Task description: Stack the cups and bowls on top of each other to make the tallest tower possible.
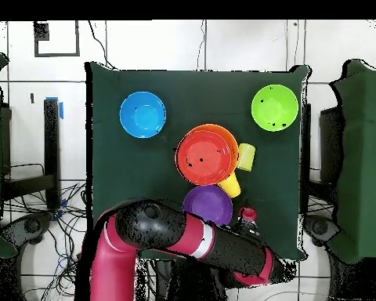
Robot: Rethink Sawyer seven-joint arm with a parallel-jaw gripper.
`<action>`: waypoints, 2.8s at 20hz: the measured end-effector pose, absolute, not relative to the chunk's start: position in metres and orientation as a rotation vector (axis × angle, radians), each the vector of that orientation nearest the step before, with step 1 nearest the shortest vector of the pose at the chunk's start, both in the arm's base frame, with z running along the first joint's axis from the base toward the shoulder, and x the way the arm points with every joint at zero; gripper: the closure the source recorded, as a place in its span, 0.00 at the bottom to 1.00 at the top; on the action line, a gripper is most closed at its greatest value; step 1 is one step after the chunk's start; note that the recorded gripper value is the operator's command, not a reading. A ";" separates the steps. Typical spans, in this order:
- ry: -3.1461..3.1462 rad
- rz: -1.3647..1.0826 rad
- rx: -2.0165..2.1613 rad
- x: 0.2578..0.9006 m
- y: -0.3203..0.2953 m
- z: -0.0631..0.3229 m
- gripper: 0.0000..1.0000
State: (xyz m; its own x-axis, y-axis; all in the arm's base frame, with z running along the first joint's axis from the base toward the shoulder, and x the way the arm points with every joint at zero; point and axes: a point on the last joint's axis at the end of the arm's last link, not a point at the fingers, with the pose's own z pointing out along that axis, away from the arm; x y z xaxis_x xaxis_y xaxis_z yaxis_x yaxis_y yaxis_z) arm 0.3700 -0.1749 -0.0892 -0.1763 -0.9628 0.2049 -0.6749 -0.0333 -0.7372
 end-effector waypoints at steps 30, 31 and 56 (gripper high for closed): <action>1.775 -0.885 -1.967 0.413 -0.172 -0.079 0.00; 1.774 -0.882 -1.971 0.413 -0.172 -0.079 0.00; 1.719 -0.925 -1.725 0.419 -0.205 -0.091 0.00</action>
